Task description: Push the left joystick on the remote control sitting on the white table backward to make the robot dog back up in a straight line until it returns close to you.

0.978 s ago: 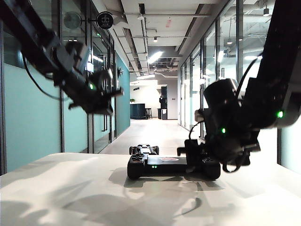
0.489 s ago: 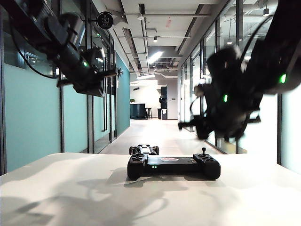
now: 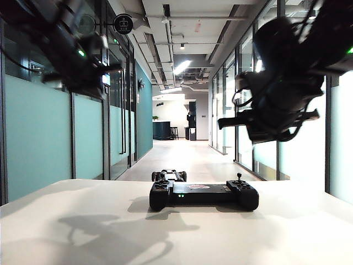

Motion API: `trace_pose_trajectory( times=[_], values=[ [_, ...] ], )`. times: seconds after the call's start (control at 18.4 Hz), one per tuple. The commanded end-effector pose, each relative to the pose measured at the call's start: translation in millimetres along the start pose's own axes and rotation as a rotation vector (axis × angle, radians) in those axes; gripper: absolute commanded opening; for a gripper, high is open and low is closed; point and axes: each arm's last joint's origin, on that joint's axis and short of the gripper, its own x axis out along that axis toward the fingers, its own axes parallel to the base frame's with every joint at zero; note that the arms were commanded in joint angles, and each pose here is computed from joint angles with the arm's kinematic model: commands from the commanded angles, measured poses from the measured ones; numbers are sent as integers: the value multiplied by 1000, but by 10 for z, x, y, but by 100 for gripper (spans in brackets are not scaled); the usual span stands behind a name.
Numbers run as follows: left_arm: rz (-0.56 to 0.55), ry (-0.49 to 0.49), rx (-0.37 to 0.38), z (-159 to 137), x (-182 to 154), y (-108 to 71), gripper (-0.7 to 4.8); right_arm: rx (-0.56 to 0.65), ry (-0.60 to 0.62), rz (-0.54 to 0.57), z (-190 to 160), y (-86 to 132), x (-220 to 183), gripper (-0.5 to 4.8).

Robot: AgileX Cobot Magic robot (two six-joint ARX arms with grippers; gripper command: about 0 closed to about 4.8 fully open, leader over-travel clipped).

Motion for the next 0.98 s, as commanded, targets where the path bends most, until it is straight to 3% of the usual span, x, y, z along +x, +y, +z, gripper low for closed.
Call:
trace_pose_trajectory(
  times=[0.05,0.54,0.98],
  values=[
    [15,-92,1,-57,-332,18,-6,6,-27,38,2,-64,-225,-1],
    [70,-204,-9,-691,-1260,109,-6,-21,-137,170,74,-251,-880,-1],
    [73,-269,-14,-1368,-1695,177,-6,-70,-151,218,129,-267,-987,-1]
  ],
)
